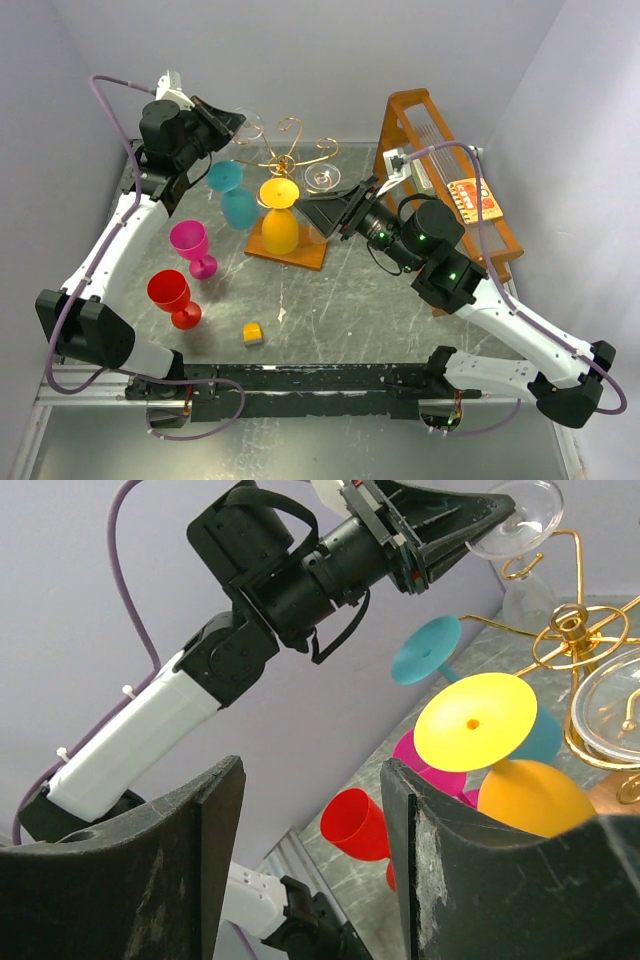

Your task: Place the wine glass upside down on the wine glass rack

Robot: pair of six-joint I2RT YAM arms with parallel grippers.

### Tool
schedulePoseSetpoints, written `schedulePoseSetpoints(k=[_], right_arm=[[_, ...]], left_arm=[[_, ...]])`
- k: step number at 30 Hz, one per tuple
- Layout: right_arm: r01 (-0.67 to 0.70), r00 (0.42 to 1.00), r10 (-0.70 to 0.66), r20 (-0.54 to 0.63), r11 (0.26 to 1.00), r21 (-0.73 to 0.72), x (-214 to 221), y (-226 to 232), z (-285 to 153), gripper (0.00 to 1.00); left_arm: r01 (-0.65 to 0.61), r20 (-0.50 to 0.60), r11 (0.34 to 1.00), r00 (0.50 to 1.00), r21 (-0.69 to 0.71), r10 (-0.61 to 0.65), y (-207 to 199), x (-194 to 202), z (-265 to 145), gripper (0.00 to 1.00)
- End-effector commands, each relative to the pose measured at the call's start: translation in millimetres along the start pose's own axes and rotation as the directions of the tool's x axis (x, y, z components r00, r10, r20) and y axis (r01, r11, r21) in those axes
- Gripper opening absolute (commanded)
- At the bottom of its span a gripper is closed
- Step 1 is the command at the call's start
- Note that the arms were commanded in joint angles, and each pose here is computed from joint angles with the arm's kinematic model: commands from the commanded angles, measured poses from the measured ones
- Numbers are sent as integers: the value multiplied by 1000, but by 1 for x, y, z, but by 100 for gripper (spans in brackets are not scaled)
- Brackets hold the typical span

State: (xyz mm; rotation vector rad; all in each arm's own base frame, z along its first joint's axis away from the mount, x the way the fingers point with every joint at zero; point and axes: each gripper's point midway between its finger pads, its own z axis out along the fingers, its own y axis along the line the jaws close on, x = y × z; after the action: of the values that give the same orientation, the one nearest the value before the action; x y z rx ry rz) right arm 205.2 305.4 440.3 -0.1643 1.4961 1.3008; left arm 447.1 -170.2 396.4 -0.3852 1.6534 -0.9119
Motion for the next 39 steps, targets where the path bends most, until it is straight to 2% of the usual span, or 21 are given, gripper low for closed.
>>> schedulePoseSetpoints(k=[1,13,21,32,39], right_arm=[[-2,1000,2,17,1000,-3,-3,-1,2,57],[8,1000,-7,19,1000,-7,-4,1,5,57],[8,999,-8,32,1000,6,-5,-3,5,56],[2,999,-3,41,1000,18,-6,-5,3,56],[1,999,-2,39,1000,23,-5,-7,3,55]], left_arm=[[-51,48,999,998,17,50,-12,-20,-12,7],[-56,-31,998,998,-34,55,14,-6,-11,11],[-44,-77,997,996,-59,39,30,5,-7,22],[-55,-93,995,995,-82,48,35,8,-8,30],[-98,-118,992,989,-85,88,34,8,-12,46]])
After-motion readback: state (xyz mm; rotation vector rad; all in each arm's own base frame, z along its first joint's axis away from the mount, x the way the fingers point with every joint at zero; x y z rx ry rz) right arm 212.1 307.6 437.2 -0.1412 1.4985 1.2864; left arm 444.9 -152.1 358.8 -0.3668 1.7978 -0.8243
